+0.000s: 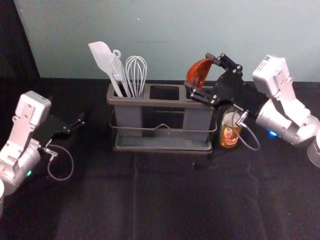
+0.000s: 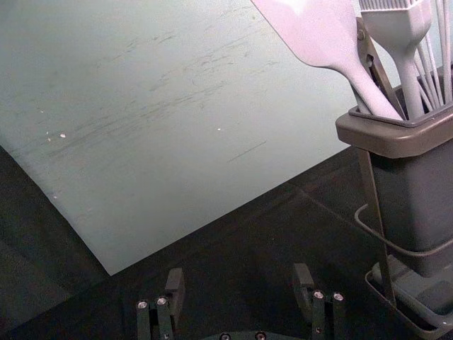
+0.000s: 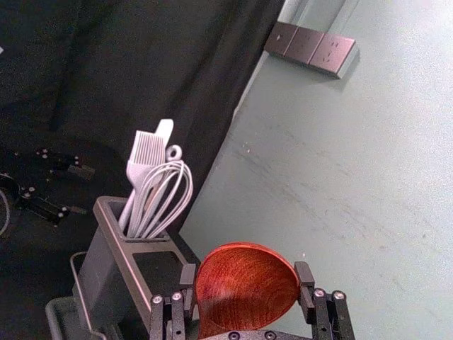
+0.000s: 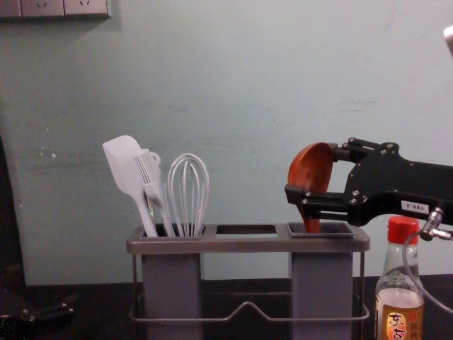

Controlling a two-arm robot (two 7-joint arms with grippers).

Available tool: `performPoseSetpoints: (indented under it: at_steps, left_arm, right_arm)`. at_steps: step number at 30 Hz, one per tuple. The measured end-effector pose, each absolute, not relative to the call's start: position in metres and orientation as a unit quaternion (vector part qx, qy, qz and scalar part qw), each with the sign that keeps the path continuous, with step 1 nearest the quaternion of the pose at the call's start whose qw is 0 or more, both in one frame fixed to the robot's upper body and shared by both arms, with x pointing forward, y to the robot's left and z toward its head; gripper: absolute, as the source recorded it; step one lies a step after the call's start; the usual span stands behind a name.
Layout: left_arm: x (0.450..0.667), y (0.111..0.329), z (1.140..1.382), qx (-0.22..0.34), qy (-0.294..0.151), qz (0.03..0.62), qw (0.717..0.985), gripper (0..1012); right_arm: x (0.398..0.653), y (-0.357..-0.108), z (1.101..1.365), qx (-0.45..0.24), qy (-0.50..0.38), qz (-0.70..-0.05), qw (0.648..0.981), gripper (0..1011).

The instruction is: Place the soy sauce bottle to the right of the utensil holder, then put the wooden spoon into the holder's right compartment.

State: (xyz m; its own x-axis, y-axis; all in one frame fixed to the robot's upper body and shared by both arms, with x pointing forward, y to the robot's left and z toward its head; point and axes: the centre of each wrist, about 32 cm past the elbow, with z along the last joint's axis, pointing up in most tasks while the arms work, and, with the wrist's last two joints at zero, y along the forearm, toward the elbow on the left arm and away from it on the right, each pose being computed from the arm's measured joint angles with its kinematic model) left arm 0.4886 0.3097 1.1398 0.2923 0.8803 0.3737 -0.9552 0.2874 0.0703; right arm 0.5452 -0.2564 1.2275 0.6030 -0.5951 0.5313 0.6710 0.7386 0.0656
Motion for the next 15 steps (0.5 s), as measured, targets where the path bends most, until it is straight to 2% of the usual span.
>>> performPoseSetpoints:
  at_steps: [15]
  left_arm:
    - [0.4886, 0.3096, 1.1398, 0.141, -0.132, 0.58, 0.791, 1005]
  right_arm:
    - [0.5455, -0.2554, 1.227, -0.072, -0.262, -0.352, 0.896, 855]
